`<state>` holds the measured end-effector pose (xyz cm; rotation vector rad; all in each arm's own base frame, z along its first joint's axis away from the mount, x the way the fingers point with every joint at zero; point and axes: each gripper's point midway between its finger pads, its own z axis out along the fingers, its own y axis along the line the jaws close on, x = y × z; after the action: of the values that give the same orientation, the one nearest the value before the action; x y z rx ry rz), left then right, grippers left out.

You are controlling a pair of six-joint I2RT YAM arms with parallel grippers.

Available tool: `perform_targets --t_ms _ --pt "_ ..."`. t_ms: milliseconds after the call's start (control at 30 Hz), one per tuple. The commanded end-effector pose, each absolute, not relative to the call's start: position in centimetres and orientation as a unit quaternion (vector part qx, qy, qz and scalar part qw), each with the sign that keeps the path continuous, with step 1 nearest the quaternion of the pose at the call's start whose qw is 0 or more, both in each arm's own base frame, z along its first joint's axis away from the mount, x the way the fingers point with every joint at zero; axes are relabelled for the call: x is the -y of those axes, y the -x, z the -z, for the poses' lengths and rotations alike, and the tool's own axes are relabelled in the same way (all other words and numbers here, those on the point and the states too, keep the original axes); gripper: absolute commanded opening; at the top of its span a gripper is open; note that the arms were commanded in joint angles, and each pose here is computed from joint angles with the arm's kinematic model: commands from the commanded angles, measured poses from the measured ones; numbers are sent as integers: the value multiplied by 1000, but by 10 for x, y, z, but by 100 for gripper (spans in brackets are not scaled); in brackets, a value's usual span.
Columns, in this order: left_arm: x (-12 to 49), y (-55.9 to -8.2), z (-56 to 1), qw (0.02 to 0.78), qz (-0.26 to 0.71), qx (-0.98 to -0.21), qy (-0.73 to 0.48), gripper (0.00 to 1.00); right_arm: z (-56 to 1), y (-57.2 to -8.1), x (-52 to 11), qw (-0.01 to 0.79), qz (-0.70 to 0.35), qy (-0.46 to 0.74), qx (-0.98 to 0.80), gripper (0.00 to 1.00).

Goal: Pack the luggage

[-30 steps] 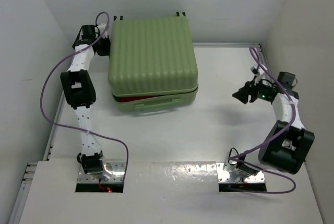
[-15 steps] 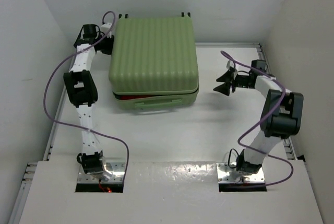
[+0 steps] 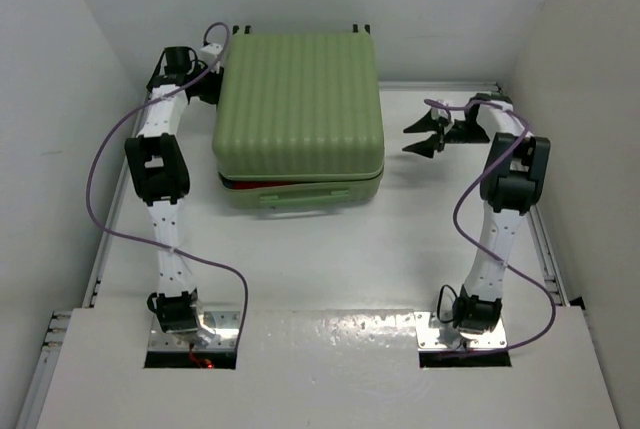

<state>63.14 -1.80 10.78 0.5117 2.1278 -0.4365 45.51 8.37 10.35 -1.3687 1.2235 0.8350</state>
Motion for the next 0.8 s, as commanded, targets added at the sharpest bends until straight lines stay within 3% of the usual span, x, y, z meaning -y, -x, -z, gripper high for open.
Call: perform_targets --t_ms 0,567,633,767 --pt "164 -524 -10 236 384 -844 -290 2 -137 -427 -115 536 -408 546 -498 50" --pt "164 -529 -11 240 381 -848 -278 2 -113 -425 -153 502 -462 534 -500 47" --pt "164 -531 -11 243 381 -848 -276 2 -110 -424 -157 496 -466 537 -498 45" --pt "163 -532 -6 242 377 -851 -276 2 -113 -428 -160 501 -470 531 -496 25"
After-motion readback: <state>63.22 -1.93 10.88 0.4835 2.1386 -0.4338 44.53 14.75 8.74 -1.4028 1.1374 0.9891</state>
